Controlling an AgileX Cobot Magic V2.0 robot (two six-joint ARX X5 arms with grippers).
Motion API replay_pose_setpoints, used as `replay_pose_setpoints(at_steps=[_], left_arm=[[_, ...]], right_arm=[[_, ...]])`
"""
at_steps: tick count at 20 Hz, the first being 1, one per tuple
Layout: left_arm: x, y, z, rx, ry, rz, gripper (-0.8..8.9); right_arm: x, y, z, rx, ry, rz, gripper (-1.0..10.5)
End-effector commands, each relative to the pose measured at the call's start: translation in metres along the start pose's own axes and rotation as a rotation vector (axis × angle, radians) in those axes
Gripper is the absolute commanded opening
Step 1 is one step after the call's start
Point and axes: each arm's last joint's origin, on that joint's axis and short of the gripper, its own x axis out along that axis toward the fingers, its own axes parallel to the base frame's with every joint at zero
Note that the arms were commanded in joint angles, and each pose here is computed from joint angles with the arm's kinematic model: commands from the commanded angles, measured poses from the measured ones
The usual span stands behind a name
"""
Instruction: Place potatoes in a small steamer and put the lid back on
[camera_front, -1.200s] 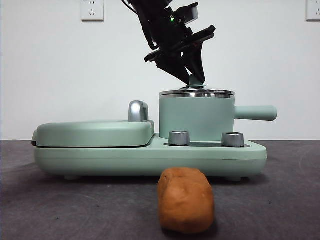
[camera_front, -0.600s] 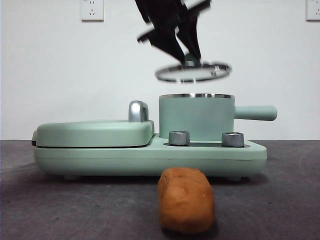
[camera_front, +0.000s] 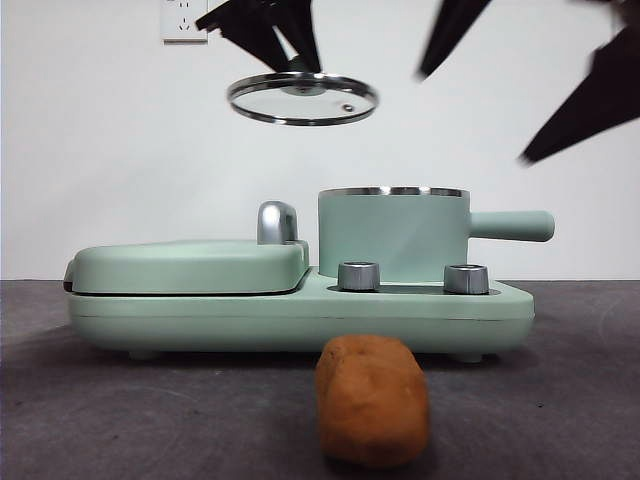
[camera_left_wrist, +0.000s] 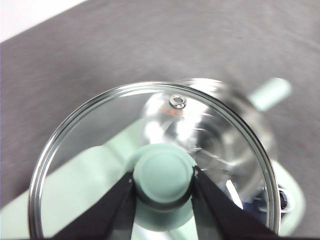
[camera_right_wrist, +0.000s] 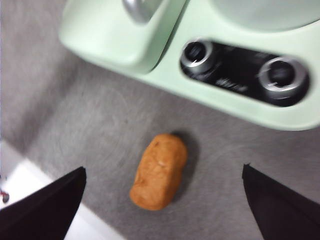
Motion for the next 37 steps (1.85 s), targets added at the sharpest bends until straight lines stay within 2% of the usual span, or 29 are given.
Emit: replay_pose_setpoints(at_steps=[1,5,8,13,16,18,20,22,24,26,29,33,35,37], left_arm=[[-0.015,0.013,0.008,0.0,-0.067,0.03,0.55],[-0.024,0.053,0.002,-0.077,-0.063,0.106,0.47],[-0.031,0.078,-0.005,-0.123,-0.055,0.155,0.18],[-0.041,0.107,-0.012,-0.179,-0.059,0.214,0.18],[-0.045,0.117,-0.015,-0.198,-0.06,0.234,0.18],[-0.046,0.12,-0.016,-0.204,-0.06,0.241,0.18],[-0.047,0.122,-0.017,-0.208,-0.059,0.243,0.18],[-0.047,0.121,-0.017,-0.207,-0.059,0.243,0.18],[-0.047,0.121,-0.017,-0.207,-0.059,0.243,0.18],[-0.047,0.121,-0.017,-0.208,-0.058,0.242,0.18],[-0.047,0.121,-0.017,-0.209,-0.055,0.242,0.18],[-0.047,0.121,-0.017,-0.209,-0.055,0.241,0.18],[-0.047,0.121,-0.017,-0.208,-0.061,0.219,0.18],[-0.046,0.121,-0.016,-0.209,-0.069,0.196,0.18]], right_arm=[[0.028,0.01,0.003,0.01,0.082,0.006,5.0],[0.076,0.021,-0.001,-0.002,0.226,-0.066,5.0],[0.105,0.028,-0.002,-0.019,0.31,-0.088,5.0],[0.143,0.034,-0.005,-0.033,0.426,-0.142,4.9],[0.153,0.034,-0.009,-0.045,0.469,-0.207,4.3],[0.158,0.033,-0.011,-0.045,0.488,-0.218,3.4],[0.163,0.03,-0.014,-0.043,0.513,-0.228,3.2],[0.165,0.028,-0.016,-0.047,0.54,-0.24,2.5],[0.164,0.029,-0.015,-0.046,0.539,-0.241,2.2],[0.158,0.032,-0.003,-0.043,0.538,-0.244,2.2],[0.141,0.048,0.027,-0.101,0.503,-0.22,1.8],[0.103,0.067,0.087,-0.176,0.335,-0.185,1.7],[0.086,0.064,0.12,-0.154,0.228,-0.158,1.7],[0.078,0.053,0.151,-0.133,0.163,-0.17,1.7]])
